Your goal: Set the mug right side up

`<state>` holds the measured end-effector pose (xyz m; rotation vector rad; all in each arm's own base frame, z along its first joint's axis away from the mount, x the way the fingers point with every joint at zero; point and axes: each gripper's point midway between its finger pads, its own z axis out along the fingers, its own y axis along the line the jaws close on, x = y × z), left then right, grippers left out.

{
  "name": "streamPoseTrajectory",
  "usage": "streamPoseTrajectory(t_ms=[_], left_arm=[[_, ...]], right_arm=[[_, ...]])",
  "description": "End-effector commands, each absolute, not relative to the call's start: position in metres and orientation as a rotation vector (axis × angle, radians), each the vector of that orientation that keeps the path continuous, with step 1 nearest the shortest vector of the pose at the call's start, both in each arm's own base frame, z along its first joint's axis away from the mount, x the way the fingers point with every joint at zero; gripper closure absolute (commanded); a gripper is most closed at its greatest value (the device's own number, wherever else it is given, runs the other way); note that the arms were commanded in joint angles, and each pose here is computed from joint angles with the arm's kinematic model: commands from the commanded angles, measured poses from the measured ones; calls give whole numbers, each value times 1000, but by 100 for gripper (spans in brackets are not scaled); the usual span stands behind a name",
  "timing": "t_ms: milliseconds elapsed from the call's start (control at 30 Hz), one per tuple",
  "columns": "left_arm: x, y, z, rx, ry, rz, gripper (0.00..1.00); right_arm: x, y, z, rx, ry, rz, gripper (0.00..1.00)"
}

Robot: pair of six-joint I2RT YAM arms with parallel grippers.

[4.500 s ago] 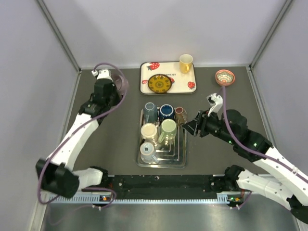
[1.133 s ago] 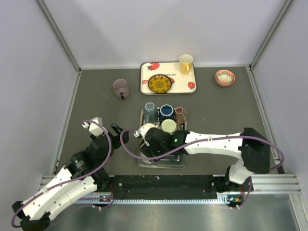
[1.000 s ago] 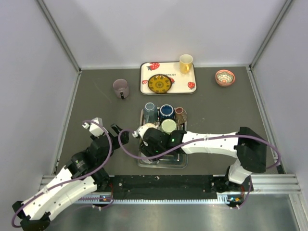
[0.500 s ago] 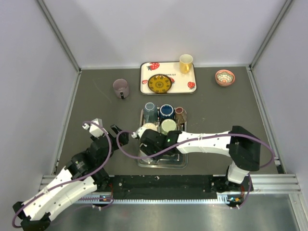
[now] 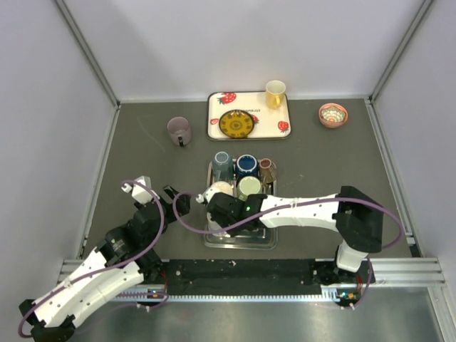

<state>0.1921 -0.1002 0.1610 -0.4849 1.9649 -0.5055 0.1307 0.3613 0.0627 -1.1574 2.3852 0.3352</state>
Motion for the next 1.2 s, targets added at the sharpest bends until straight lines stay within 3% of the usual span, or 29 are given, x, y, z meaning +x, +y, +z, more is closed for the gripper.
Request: streamPoseTrajectory(t_ms=[0,267,600,800,967,1167], left_arm=[[193,-101,166,-497,1943,-530,9],[197,-98,185,-498,1903,-523,9],[204,-107,239,-448,1801,-603,8],[192,-163,292,-260,1619,-1018,5],[157,-221,325,-34,1486,-1442,5],[133,-260,331,165,1451,-1690,9]], right_arm=[[137,368,107,-1051,2300,392,100],[126,351,184,-968,2171,528,100],[136,306,301,-575,1924,882,100],[136,289,369,-410,1600,1389,100],[126,285,409,-434,1413,1525,100],[124,282,429,-399,1294,1637,100]])
